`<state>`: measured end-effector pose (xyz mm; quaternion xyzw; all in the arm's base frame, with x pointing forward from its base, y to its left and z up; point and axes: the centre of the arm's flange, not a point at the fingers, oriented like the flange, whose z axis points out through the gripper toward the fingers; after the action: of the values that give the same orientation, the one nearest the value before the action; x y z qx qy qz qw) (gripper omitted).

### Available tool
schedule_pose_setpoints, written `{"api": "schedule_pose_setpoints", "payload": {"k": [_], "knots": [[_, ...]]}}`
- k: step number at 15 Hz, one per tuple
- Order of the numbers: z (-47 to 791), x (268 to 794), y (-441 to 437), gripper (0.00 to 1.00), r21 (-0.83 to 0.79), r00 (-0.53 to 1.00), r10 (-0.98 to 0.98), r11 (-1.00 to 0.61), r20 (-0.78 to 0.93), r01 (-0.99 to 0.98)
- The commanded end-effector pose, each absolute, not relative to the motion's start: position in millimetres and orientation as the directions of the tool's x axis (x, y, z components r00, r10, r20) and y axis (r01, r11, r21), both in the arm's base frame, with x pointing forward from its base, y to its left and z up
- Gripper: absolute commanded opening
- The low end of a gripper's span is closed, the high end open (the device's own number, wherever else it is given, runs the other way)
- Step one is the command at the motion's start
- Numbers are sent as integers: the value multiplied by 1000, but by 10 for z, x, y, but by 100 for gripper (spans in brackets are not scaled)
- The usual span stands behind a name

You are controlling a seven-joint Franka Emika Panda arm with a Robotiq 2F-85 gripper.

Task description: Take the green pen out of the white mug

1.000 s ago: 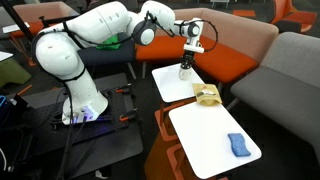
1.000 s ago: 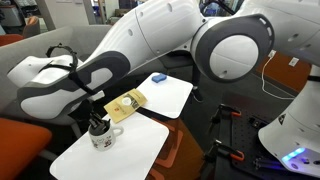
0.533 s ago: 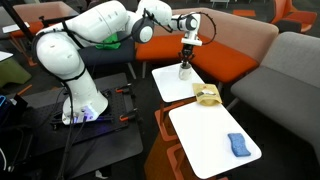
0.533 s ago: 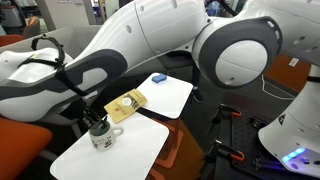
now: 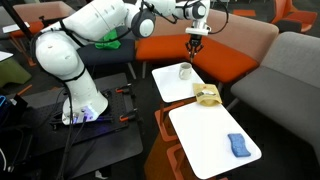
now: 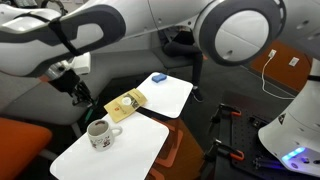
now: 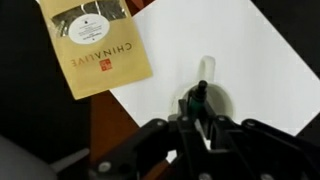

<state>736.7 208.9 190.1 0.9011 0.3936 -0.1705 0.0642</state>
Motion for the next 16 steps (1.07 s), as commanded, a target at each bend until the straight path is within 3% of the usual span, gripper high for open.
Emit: {"api": "schedule_pose_setpoints", "payload": {"k": [1,5,16], "knots": [[1875,6940,1569,4,-12,741,642,-758,-197,653],[1771,6891,1202,4,-21,849,527,-850,-28,527],[1466,6272,967,4,23,990,123,-992,-66,125]]}}
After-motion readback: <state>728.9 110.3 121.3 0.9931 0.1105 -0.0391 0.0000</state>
